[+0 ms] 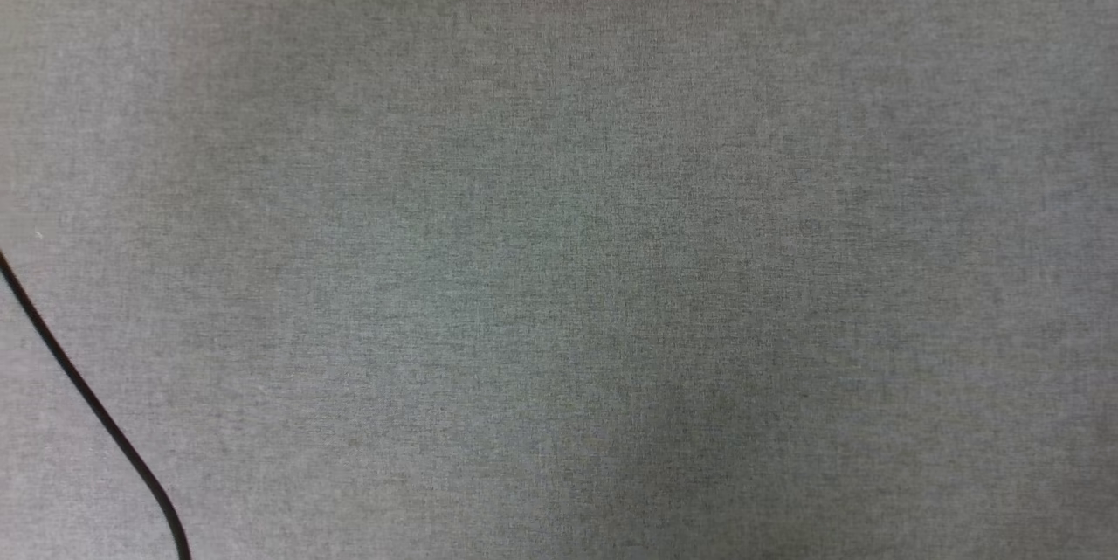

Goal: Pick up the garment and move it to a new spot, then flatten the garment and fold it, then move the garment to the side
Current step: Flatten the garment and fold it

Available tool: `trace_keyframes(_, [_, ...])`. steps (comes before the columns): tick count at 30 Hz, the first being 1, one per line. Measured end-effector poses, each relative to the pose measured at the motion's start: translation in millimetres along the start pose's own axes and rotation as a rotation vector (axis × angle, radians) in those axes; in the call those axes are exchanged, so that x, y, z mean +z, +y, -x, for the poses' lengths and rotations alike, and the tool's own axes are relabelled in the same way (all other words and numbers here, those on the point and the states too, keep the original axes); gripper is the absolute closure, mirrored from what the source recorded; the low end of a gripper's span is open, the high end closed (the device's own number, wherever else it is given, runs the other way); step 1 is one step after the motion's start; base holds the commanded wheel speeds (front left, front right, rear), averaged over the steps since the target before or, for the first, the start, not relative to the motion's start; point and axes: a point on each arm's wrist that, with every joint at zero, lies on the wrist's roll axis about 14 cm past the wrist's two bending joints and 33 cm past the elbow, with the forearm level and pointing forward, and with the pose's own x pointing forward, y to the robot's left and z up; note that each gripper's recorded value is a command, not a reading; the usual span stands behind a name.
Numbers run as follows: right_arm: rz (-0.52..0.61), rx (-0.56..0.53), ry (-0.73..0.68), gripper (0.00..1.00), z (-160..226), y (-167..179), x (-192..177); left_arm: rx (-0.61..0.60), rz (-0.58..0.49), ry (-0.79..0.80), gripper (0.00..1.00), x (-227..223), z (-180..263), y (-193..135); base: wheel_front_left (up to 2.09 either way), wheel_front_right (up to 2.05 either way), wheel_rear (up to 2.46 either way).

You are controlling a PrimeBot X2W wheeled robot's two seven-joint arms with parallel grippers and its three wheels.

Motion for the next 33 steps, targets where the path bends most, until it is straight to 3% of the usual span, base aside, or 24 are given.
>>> trace_keyframes(7, [-0.031, 0.070, 0.086, 1.00, 0, 34, -62, -0.021, 0.071, 0.074, 1.00, -58, 8, -19, 0.00, 0.00, 0.00])
trace_keyframes(15, [-0.111, 0.159, 0.181, 1.00, 37, 76, -118, -0.065, 0.170, 0.167, 1.00, -112, 49, -53, 0.00, 0.00, 0.00])
trace_keyframes(25, [-0.228, 0.302, 0.320, 1.00, 130, 138, -171, -0.078, 0.331, 0.349, 1.00, -169, 154, -110, 0.00, 0.00, 0.00])
trace_keyframes(33, [-0.329, 0.316, 0.439, 1.00, 218, 153, -204, -0.048, 0.448, 0.478, 1.00, -180, 248, -149, 0.00, 0.00, 0.00])
